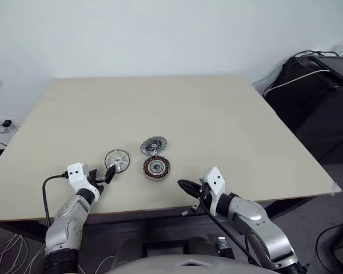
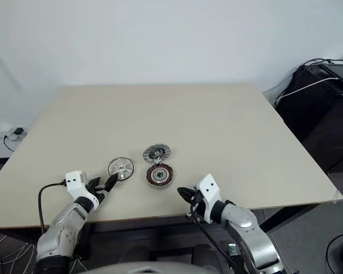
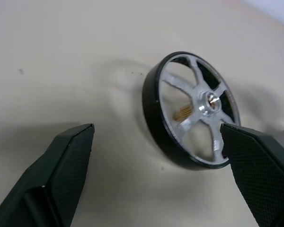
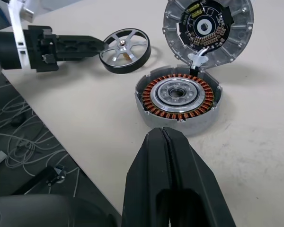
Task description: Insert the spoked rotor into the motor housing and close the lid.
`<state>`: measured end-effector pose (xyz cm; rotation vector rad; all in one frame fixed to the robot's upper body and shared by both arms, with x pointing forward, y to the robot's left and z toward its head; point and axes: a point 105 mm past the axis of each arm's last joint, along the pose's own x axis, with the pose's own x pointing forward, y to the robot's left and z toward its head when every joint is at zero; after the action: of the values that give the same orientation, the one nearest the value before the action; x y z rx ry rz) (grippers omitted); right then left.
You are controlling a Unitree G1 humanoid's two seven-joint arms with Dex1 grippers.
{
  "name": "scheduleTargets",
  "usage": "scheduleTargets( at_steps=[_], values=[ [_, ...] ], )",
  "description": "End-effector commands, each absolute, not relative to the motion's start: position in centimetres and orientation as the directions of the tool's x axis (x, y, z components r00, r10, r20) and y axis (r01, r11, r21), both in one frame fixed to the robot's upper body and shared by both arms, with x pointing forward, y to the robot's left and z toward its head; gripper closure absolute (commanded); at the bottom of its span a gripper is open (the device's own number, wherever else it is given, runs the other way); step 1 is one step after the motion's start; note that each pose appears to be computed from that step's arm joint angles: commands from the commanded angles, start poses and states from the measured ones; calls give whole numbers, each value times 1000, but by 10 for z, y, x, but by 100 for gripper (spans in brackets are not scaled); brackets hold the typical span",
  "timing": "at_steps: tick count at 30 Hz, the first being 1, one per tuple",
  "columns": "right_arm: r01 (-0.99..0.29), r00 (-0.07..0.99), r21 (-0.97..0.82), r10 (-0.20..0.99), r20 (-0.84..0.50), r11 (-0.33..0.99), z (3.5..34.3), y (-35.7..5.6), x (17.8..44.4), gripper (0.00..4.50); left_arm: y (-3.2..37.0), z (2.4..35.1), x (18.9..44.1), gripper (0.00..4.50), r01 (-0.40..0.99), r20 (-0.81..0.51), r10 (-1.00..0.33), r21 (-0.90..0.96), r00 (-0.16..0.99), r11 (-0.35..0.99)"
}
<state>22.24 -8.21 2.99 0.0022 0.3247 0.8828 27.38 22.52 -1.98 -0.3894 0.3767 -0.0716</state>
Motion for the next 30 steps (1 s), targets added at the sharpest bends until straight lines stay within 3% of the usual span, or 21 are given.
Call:
scheduleTargets(
  at_steps=[1, 12, 15, 24, 30],
  values=[
    [-772, 596, 100, 769, -230, 628, 43, -80, 227, 447, 219, -10, 284, 0, 31, -298, -177, -437, 938, 899],
    [-766, 600, 103, 764, -238, 634, 36, -82, 229, 447, 198, -4, 299, 0, 79, -274, -255, -524, 927, 848],
    [-764, 604, 102, 762, -236, 637, 35, -82, 228, 450, 196, -4, 300, 55, 81, -274, -259, -525, 926, 847],
    [-756, 612, 105, 754, -239, 647, 29, -83, 228, 450, 201, -8, 297, 347, 56, -297, -236, -509, 925, 859],
    [-759, 607, 106, 757, -243, 643, 26, -83, 228, 450, 209, -4, 292, 361, 11, -269, -176, -521, 947, 854]
  ],
)
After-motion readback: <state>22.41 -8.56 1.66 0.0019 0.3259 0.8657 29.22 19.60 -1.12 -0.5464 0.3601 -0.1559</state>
